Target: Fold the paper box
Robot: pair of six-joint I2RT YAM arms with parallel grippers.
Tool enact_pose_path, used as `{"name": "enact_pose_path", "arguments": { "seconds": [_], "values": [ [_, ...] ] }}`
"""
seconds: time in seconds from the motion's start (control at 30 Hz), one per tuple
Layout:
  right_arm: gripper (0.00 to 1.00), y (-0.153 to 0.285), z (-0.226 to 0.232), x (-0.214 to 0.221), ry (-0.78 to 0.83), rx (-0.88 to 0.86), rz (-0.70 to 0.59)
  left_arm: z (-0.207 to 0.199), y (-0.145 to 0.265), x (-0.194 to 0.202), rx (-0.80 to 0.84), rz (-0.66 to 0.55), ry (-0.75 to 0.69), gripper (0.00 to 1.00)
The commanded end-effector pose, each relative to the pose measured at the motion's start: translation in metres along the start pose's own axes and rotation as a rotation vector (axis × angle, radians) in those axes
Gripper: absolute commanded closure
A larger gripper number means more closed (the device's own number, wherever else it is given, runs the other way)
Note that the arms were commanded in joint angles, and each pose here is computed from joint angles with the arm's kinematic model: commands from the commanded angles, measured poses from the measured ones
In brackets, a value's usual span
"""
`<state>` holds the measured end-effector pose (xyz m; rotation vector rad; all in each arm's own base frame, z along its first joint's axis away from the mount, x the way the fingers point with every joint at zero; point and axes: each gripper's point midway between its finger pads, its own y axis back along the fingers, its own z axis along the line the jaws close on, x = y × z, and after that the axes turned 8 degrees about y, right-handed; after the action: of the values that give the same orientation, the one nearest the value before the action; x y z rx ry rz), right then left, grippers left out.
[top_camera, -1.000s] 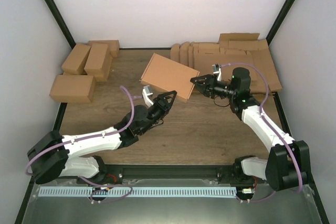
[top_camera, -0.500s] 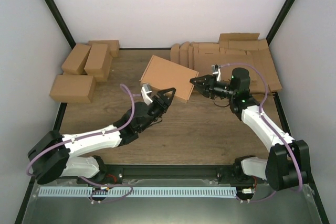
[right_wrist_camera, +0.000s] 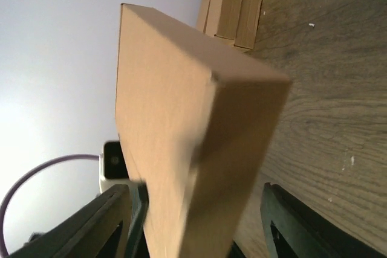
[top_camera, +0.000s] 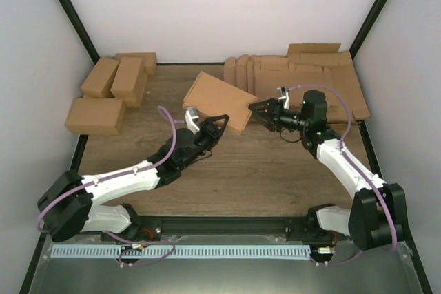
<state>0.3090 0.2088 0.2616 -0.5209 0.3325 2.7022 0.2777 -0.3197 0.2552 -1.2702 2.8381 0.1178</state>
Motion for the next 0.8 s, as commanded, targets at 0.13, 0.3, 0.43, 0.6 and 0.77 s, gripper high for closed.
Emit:
{"name": "enact_pose_path", "arguments": {
  "seconds": [0.13, 0.3, 0.43, 0.6, 0.77],
  "values": [
    [0.27, 0.018, -0.002, -0.003, 0.082, 0.029, -0.026, 0.011, 0.037, -0.089, -0.071, -0.113, -0.032, 0.75],
    [0.25, 0.035, -0.003, -0.006, 0.130, 0.068, -0.060, 0.025, 0.104, -0.173, -0.191, -0.306, -0.099, 0.74],
    [0.25, 0.038, -0.005, -0.002, 0.139, 0.067, -0.046, 0.042, 0.156, -0.228, -0.238, -0.364, -0.074, 0.74],
    [0.25, 0.037, -0.005, 0.002, 0.141, 0.048, -0.017, 0.051, 0.190, -0.271, -0.265, -0.377, -0.058, 0.75],
    [0.25, 0.039, -0.001, 0.006, 0.156, 0.040, -0.001, 0.073, 0.220, -0.315, -0.330, -0.429, -0.014, 0.75]
  ]
}}
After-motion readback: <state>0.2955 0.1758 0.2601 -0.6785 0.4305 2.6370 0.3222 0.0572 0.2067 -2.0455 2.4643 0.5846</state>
